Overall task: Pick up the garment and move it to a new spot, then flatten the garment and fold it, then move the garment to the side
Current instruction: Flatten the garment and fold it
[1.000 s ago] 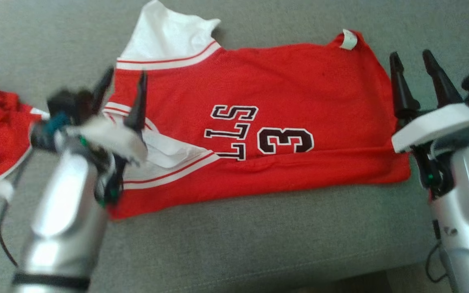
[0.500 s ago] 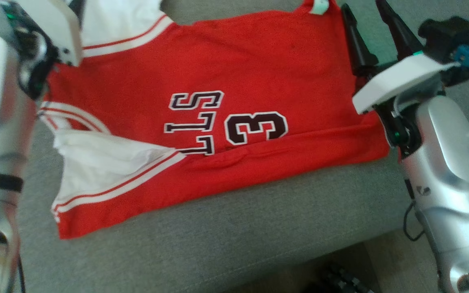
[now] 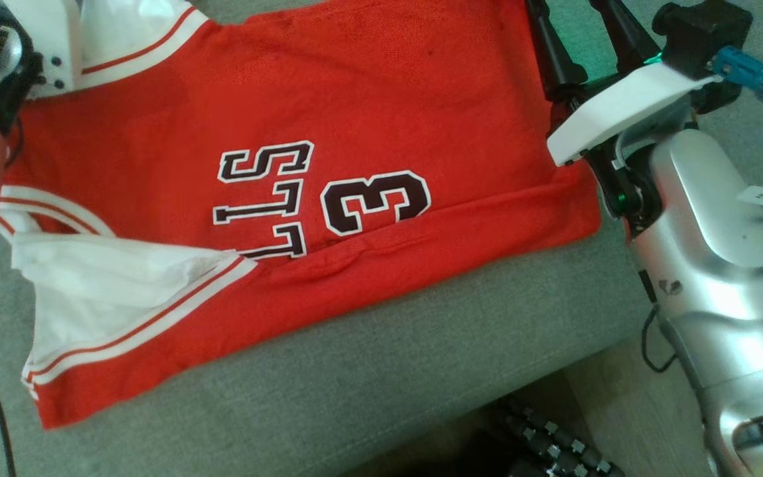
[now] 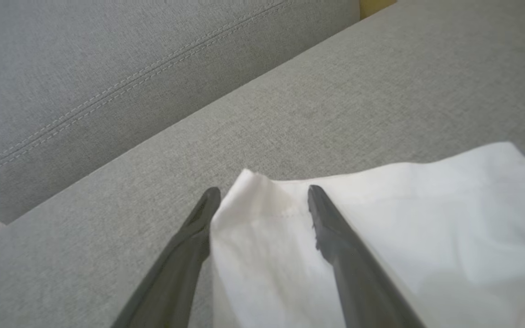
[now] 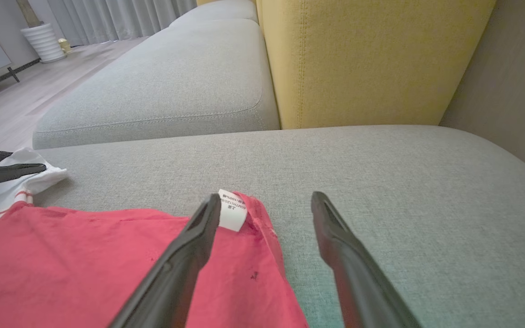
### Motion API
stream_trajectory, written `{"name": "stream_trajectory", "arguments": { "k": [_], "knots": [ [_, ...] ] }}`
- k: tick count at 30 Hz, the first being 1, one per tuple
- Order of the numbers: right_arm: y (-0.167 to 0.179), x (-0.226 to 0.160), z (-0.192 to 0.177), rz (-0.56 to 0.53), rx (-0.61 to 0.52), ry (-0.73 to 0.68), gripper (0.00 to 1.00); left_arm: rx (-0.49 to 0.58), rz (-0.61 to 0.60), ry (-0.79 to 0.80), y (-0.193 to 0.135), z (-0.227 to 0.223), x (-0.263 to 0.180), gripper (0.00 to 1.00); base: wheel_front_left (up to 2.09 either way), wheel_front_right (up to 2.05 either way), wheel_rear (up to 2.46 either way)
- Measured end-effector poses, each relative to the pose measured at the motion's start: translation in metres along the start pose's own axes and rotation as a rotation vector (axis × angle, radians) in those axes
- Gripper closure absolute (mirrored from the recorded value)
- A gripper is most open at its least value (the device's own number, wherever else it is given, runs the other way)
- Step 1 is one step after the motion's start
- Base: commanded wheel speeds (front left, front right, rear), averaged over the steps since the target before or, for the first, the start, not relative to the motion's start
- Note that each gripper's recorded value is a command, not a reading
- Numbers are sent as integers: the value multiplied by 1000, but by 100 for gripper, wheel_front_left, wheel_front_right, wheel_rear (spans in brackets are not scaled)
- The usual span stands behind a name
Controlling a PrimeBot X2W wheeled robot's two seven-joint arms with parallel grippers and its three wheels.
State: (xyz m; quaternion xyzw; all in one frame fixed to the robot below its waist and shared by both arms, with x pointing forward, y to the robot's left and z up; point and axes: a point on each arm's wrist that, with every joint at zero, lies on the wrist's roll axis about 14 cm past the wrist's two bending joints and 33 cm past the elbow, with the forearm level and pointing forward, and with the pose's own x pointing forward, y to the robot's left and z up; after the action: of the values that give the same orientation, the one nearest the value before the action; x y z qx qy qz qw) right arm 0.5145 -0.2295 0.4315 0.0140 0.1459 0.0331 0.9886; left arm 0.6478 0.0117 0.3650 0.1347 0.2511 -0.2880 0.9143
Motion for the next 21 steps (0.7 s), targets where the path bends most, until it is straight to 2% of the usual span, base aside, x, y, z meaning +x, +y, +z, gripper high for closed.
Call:
{"name": "stream_trajectory", "arguments": {
  "k": [3,4,5,6,17,21],
  "knots": [
    [-1,1,0,-2,-2,1,0,2,3,4,2,1,2,0,0,0,0],
    [-2,2,1,-3,-3,-1,0,-4,4,6,2,0,2,53,0,0,0],
    [-2,2,0,-3,-2,0,0,-10,5,9,3,0,2,73,0,0,0],
    [-2,2,-1,-4,-2,2,0,-10,5,8,3,0,2,100,0,0,0],
    [1,12,-5,13,18,35,0,-36,4,-100,5,19,-18,100,0,0,0],
    [3,16,-13,26,24,87,0,-62,-4,-168,3,34,-31,100,0,0,0]
  ]
}}
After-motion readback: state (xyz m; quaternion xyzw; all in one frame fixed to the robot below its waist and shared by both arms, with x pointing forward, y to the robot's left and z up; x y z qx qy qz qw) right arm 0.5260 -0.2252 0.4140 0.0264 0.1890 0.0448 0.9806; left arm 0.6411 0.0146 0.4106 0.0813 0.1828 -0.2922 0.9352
